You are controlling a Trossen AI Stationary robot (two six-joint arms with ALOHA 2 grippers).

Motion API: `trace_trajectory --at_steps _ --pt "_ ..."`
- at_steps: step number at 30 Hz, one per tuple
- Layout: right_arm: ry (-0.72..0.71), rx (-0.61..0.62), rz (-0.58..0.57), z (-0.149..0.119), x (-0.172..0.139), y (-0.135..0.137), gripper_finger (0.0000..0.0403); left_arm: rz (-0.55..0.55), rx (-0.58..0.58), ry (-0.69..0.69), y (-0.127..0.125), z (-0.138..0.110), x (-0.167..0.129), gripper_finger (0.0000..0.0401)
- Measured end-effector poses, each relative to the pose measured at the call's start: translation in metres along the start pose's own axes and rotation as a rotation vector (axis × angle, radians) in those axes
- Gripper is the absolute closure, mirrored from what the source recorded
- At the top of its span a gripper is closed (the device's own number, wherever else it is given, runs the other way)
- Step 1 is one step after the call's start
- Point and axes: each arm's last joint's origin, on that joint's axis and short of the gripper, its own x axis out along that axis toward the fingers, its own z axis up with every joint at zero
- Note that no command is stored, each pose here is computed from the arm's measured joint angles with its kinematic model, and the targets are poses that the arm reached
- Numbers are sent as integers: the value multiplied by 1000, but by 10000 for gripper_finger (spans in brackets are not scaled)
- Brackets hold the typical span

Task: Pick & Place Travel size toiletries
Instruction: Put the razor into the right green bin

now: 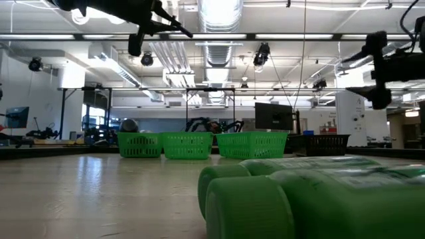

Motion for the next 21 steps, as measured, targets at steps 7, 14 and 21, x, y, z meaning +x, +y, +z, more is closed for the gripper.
trace_trajectory --at_steps 7,14,21 --pt "35 1 320 4 0 43 39 -25 20 34 9 11 5 358" --pt "161 -117 216 10 24 95 39 -46 33 56 13 16 7 358" --pt "502 -226 269 -24 72 140 39 -62 60 57 11 17 7 358"
